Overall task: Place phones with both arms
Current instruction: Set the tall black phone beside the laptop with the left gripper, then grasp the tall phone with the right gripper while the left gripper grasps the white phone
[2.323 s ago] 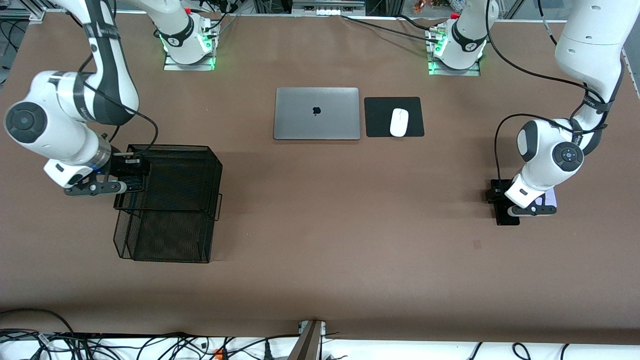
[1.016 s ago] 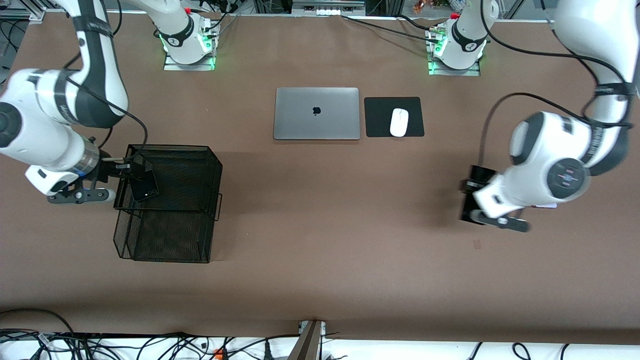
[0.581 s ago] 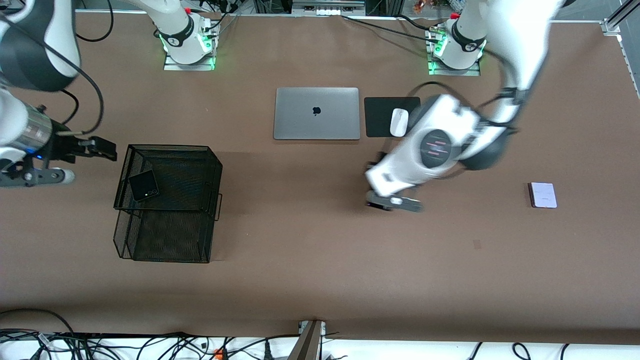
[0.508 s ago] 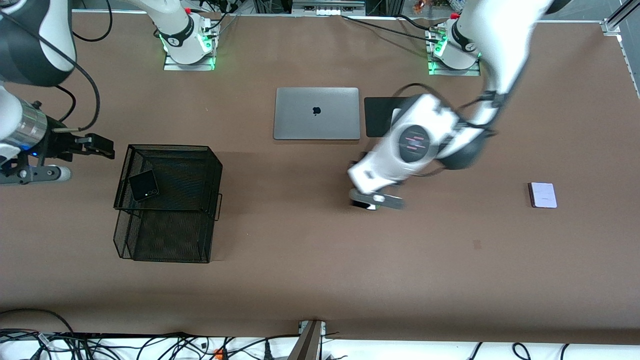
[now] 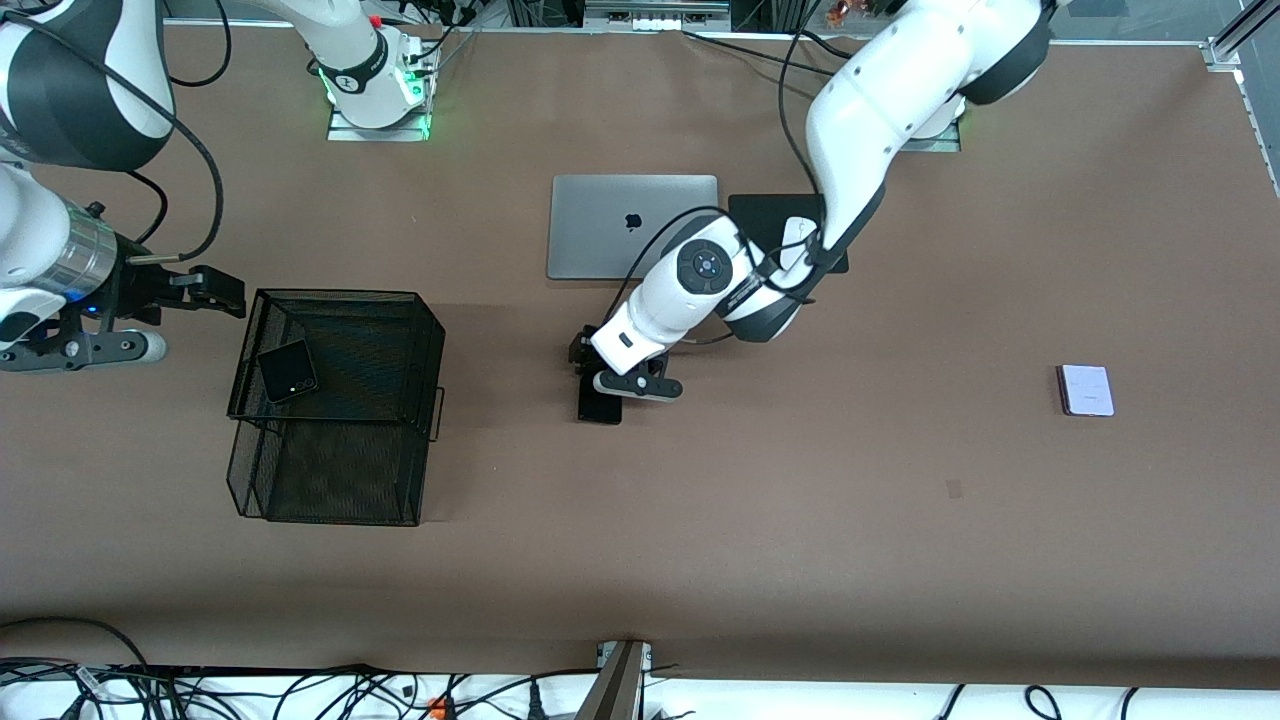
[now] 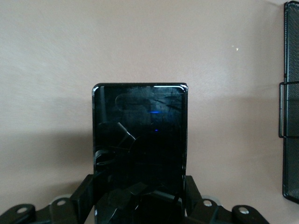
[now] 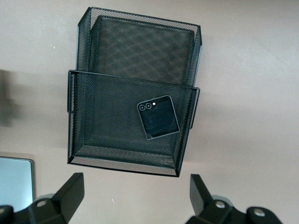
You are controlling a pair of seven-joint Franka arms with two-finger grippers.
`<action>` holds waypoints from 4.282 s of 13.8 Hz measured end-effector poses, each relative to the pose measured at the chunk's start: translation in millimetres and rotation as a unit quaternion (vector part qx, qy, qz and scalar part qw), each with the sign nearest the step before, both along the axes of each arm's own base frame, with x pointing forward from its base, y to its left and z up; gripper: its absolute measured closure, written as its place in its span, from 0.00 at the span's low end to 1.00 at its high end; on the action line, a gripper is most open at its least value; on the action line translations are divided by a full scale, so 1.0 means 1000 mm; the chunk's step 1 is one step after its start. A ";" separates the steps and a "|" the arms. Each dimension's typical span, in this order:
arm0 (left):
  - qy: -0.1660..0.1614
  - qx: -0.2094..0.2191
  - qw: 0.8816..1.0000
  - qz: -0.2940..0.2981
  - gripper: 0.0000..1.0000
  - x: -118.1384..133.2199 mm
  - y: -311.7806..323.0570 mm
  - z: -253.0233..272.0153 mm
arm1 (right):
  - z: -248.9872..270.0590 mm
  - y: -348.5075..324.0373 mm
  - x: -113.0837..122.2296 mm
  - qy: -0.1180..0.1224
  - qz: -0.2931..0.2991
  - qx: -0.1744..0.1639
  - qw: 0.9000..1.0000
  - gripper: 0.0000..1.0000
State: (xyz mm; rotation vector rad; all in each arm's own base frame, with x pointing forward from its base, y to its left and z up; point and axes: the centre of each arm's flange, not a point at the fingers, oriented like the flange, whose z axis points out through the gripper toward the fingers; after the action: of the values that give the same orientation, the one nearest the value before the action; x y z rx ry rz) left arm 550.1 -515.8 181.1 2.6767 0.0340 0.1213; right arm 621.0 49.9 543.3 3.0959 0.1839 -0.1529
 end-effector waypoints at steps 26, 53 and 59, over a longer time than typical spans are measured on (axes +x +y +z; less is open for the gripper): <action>0.221 0.309 0.925 -0.002 0.00 0.110 0.595 0.115 | -0.144 0.399 -0.074 -0.085 -0.094 0.009 0.992 0.00; 0.053 0.222 0.969 -0.091 0.16 0.039 0.731 0.006 | -0.366 0.398 -0.065 -0.106 -0.049 0.019 0.993 0.20; 0.113 0.213 0.958 -0.152 0.16 0.104 0.659 0.128 | -0.175 0.393 -0.042 -0.074 -0.062 0.020 0.995 0.20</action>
State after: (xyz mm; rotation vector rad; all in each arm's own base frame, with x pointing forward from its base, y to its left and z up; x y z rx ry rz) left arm 654.3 143.3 309.1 3.0684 -0.3728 -0.3101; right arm 578.6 443.0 368.0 3.1414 -0.0115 0.0766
